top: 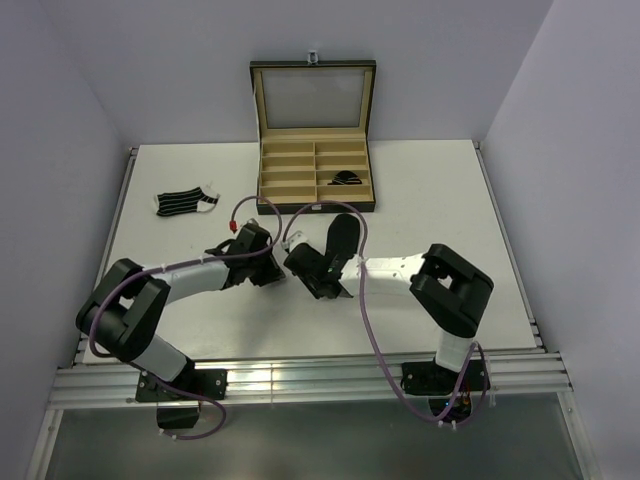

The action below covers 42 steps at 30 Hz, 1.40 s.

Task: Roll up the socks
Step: Adjust the sock at the center of the board.

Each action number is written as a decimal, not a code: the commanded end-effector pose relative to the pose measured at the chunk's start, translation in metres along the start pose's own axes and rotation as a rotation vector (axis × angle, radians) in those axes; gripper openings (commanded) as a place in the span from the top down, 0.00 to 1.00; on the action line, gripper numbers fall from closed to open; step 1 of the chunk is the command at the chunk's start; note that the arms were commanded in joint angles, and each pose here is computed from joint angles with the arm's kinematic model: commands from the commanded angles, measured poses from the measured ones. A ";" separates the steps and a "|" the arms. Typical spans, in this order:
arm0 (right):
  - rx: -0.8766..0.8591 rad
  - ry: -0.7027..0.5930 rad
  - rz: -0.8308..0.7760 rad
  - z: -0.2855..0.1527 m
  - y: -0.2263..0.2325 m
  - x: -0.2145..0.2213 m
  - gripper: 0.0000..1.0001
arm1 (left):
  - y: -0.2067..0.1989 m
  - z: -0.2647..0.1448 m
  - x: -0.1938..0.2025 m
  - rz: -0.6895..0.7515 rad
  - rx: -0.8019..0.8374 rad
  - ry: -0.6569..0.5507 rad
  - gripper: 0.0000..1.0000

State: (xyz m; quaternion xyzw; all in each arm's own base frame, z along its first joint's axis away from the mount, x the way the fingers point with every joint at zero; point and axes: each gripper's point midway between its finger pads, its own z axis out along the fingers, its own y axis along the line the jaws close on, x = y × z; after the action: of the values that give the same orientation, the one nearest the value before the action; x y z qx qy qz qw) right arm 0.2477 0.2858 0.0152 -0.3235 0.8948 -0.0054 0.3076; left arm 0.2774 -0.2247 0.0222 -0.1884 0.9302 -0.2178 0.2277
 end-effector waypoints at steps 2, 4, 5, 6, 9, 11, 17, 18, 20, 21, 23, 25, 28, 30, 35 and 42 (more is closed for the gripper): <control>-0.092 0.044 0.009 -0.003 0.020 0.002 1.00 | -0.002 -0.016 -0.006 0.021 0.035 -0.036 0.71; -0.191 0.029 0.038 -0.012 0.036 -0.009 1.00 | -0.004 -0.020 -0.006 0.026 0.058 -0.046 0.70; -0.223 0.011 0.055 -0.018 0.039 -0.017 1.00 | -0.005 -0.023 -0.007 0.031 0.070 -0.053 0.69; -0.285 0.014 0.091 -0.022 0.045 -0.022 1.00 | -0.006 -0.028 -0.007 0.034 0.083 -0.063 0.68; -0.372 0.015 0.153 -0.025 0.048 -0.031 1.00 | -0.009 -0.036 -0.009 0.041 0.122 -0.083 0.66; -0.478 0.030 0.223 -0.027 0.051 -0.035 1.00 | -0.012 -0.042 -0.010 0.047 0.147 -0.097 0.66; -0.737 0.061 0.387 -0.024 0.046 -0.040 1.00 | -0.014 -0.050 -0.005 0.070 0.199 -0.094 0.66; -0.762 0.066 0.397 -0.024 0.045 -0.039 1.00 | -0.013 -0.050 -0.002 0.077 0.204 -0.085 0.66; -0.854 0.081 0.431 -0.026 0.048 -0.040 1.00 | -0.015 -0.050 0.003 0.090 0.215 -0.062 0.66; -0.871 0.079 0.463 -0.022 0.040 -0.042 1.00 | -0.022 -0.050 0.000 0.099 0.239 -0.074 0.66; -0.931 0.096 0.512 -0.018 0.040 -0.040 1.00 | -0.026 -0.047 0.005 0.114 0.252 -0.054 0.66; -0.991 0.134 0.572 -0.019 0.036 -0.036 1.00 | -0.033 -0.046 0.007 0.138 0.266 -0.041 0.66; -1.025 0.142 0.612 -0.009 0.035 -0.032 1.00 | -0.036 -0.038 0.010 0.150 0.264 -0.021 0.66; -1.026 0.168 0.644 -0.001 0.035 -0.024 1.00 | -0.036 -0.033 0.013 0.149 0.256 -0.005 0.67; -1.046 0.188 0.706 0.008 0.029 -0.017 1.00 | -0.040 -0.025 0.015 0.148 0.258 0.019 0.69; -1.040 0.206 0.732 0.015 0.027 -0.009 1.00 | -0.047 -0.013 0.013 0.143 0.261 0.023 0.70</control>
State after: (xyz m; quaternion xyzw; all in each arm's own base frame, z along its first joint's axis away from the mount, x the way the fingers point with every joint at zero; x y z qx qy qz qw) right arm 0.2475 0.3207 0.0166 -0.1118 0.8513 0.5125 0.0073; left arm 0.2562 -0.2491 0.0339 -0.1036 0.9217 -0.2938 0.2312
